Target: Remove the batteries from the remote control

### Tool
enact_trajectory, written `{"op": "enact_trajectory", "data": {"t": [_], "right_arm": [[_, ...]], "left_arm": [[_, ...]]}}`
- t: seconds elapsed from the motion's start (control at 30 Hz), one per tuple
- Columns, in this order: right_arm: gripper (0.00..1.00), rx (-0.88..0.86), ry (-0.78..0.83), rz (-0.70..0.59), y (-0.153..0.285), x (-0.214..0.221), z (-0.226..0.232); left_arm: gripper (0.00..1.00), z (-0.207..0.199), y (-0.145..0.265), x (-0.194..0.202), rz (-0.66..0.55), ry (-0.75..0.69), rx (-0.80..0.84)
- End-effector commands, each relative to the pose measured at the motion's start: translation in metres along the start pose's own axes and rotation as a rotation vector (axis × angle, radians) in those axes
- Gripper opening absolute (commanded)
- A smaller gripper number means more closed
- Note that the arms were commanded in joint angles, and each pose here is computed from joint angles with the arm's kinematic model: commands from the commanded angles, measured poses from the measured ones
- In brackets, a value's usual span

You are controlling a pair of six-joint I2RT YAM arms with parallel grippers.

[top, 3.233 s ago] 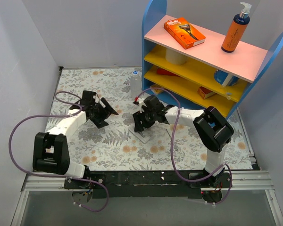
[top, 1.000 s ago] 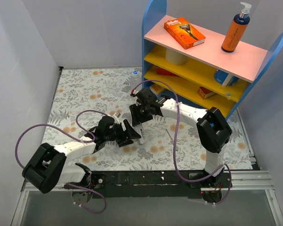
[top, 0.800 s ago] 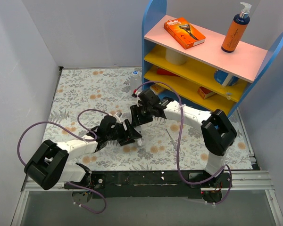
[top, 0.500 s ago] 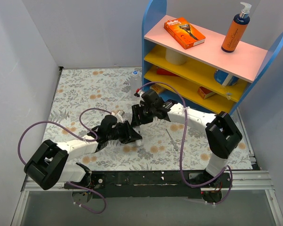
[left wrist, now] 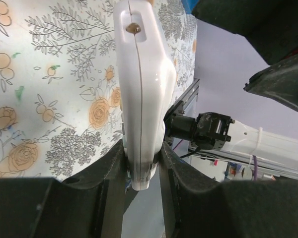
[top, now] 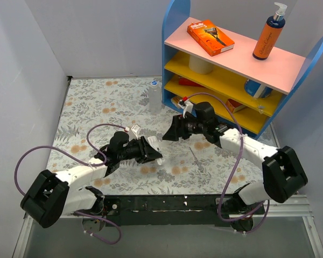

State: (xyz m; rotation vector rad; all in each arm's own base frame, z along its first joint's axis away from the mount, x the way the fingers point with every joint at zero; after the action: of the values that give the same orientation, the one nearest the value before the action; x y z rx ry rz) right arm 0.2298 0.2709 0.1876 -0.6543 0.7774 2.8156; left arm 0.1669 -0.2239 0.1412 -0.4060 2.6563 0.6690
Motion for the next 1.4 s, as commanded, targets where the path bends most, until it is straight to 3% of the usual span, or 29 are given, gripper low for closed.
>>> {"op": "enact_trajectory", "data": {"t": [0.0,0.27,0.67,0.93,1.03,1.13,1.17,1.2,1.23,1.37], "right_arm": [[0.72,-0.26,0.09,-0.018,0.031,0.004,0.026],[0.69,-0.501,0.068,0.08,0.054,0.053,0.032],[0.67,-0.604,0.045,0.13,0.046,0.068,0.049],[0.56,-0.642,0.05,0.125,0.038,0.069,0.06],[0.48,-0.664,0.044,0.12,0.04,0.068,0.064],[0.27,-0.663,0.041,0.116,0.04,0.069,0.063],[0.13,-0.664,0.041,0.118,0.041,0.07,0.063],[0.06,-0.663,0.041,0.116,0.041,0.07,0.062],[0.01,-0.664,0.042,0.118,0.041,0.071,0.062],[0.01,-0.665,0.041,0.125,0.042,0.074,0.06]], "left_arm": [[0.0,-0.016,0.009,-0.001,-0.013,-0.013,0.084],[0.0,-0.043,0.024,-0.01,-0.079,-0.048,0.209],[0.0,-0.065,0.036,-0.016,-0.134,-0.063,0.333],[0.0,-0.068,0.039,-0.015,-0.14,-0.051,0.368],[0.0,-0.068,0.04,-0.014,-0.139,-0.05,0.376],[0.0,-0.067,0.04,-0.013,-0.139,-0.048,0.376],[0.0,-0.067,0.041,-0.012,-0.139,-0.048,0.376],[0.02,-0.067,0.04,-0.013,-0.141,-0.047,0.373],[0.08,-0.067,0.04,-0.013,-0.136,-0.044,0.37],[0.36,-0.067,0.038,-0.015,-0.133,-0.041,0.359]]}}
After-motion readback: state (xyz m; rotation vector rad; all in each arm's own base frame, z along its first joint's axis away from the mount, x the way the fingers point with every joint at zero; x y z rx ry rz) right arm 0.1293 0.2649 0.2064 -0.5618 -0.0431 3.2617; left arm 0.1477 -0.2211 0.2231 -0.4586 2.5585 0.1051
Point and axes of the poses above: each gripper's point midway between its finger pads, its own y axis back along the fingers, its own z axis along the line the jaws close on, x = y × z, the point moved 6 cm from there along y, back along the fingers, and after that the axes turned 14 degrees about -y, right-handed, at the moved point
